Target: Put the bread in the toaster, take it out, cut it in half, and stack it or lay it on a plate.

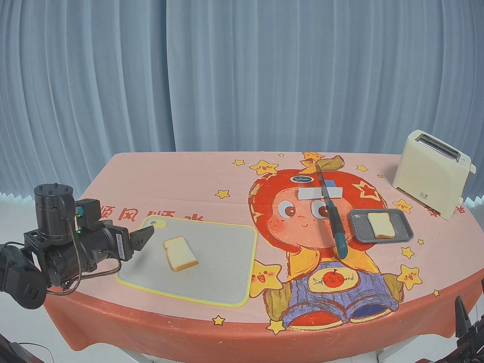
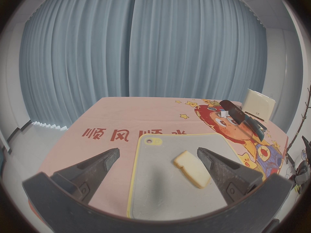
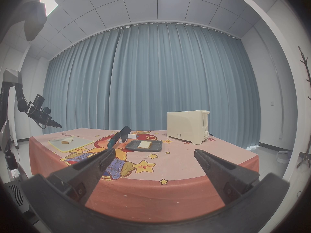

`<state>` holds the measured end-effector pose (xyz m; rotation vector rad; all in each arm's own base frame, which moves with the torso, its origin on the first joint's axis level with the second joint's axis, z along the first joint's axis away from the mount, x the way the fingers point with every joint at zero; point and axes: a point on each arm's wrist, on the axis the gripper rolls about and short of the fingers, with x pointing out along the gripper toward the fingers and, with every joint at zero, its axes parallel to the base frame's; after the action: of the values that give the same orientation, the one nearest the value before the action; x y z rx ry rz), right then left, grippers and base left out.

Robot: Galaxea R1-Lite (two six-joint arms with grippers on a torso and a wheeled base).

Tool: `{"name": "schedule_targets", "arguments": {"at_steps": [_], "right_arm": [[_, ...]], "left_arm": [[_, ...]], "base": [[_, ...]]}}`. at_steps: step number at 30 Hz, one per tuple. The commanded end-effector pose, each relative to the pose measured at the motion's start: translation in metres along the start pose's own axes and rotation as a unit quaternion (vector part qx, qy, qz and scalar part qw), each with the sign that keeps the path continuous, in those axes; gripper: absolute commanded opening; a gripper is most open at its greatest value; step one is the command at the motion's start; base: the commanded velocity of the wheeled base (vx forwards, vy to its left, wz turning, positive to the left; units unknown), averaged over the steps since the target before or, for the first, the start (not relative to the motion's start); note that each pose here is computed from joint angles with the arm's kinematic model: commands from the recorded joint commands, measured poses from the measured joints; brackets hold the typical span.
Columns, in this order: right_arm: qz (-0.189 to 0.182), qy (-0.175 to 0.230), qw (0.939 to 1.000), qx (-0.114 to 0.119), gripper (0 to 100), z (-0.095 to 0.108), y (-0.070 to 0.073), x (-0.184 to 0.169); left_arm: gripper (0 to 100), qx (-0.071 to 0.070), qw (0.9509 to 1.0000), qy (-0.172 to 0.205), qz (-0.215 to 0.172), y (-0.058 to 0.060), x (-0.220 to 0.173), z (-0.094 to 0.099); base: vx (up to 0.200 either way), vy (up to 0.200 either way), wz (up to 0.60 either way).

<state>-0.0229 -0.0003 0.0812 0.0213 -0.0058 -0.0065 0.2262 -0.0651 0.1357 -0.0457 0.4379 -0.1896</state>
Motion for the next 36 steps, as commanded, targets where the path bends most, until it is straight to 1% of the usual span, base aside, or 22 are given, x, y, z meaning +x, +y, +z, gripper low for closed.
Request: {"name": "schedule_targets", "arguments": {"at_steps": [1, 5, 8, 10, 13, 14, 17, 19, 21, 23, 24, 26, 27, 29, 32, 36], "right_arm": [[0.000, 0.001, 1.0000, 0.000, 100, -0.005, 0.000, 0.000], [0.000, 0.001, 1.0000, 0.000, 100, -0.005, 0.000, 0.000], [0.000, 0.001, 1.0000, 0.000, 100, -0.005, 0.000, 0.000], [0.000, 0.001, 1.0000, 0.000, 100, -0.005, 0.000, 0.000], [0.000, 0.001, 1.0000, 0.000, 100, -0.005, 0.000, 0.000], [0.000, 0.001, 1.0000, 0.000, 100, -0.005, 0.000, 0.000], [0.000, 0.000, 1.0000, 0.000, 100, -0.005, 0.000, 0.000], [0.000, 0.001, 1.0000, 0.000, 100, -0.005, 0.000, 0.000], [0.000, 0.001, 1.0000, 0.000, 100, -0.005, 0.000, 0.000], [0.000, 0.001, 1.0000, 0.000, 100, -0.005, 0.000, 0.000], [0.000, 0.001, 1.0000, 0.000, 100, -0.005, 0.000, 0.000], [0.000, 0.001, 1.0000, 0.000, 100, -0.005, 0.000, 0.000], [0.000, 0.001, 1.0000, 0.000, 100, -0.005, 0.000, 0.000], [0.000, 0.001, 1.0000, 0.000, 100, -0.005, 0.000, 0.000], [0.000, 0.001, 1.0000, 0.000, 100, -0.005, 0.000, 0.000], [0.000, 0.001, 1.0000, 0.000, 100, -0.005, 0.000, 0.000]], "left_arm": [[100, 0.002, 0.9999, 0.011, -0.005, -0.004, 0.007, -0.004], [100, 0.006, 0.9998, 0.017, -0.012, -0.007, 0.008, -0.007], [100, 0.007, 0.9997, 0.014, -0.018, -0.010, 0.008, -0.005], [100, 0.006, 0.9997, 0.015, -0.017, -0.010, 0.008, -0.005], [100, 0.005, 0.9997, 0.020, -0.013, -0.010, 0.011, -0.007], [100, 0.005, 0.9997, 0.022, -0.002, -0.009, 0.012, -0.008], [100, 0.007, 0.9994, 0.032, 0.013, -0.008, 0.018, -0.012], [100, 0.009, 0.9992, 0.037, 0.011, -0.009, 0.018, -0.015], [100, 0.013, 0.9990, 0.042, 0.005, -0.014, 0.020, -0.016], [100, 0.015, 0.9989, 0.045, 0.006, -0.014, 0.021, -0.018], [100, 0.017, 0.9987, 0.047, 0.010, -0.016, 0.023, -0.019], [100, 0.018, 0.9986, 0.049, 0.011, -0.017, 0.023, -0.020], [100, 0.021, 0.9979, 0.059, 0.015, -0.018, 0.027, -0.024], [100, 0.023, 0.9974, 0.064, 0.022, -0.018, 0.030, -0.027], [100, 0.025, 0.9971, 0.064, 0.035, -0.019, 0.032, -0.027], [100, 0.025, 0.9968, 0.066, 0.037, -0.019, 0.034, -0.028]], "base": [[0.000, 0.000, 0.00], [0.000, 0.000, 0.00], [0.000, 0.000, 0.00], [0.000, 0.000, 0.00], [0.000, 0.000, 0.00], [0.000, 0.000, 0.00], [0.000, 0.000, 0.00], [0.000, 0.000, 0.00], [0.000, 0.000, 0.00], [0.000, 0.000, 0.00], [0.000, 0.000, 0.00], [0.000, 0.000, 0.00], [0.000, 0.000, 0.00], [0.000, 0.000, 0.00], [0.000, 0.000, 0.00], [0.000, 0.000, 0.00]]}}
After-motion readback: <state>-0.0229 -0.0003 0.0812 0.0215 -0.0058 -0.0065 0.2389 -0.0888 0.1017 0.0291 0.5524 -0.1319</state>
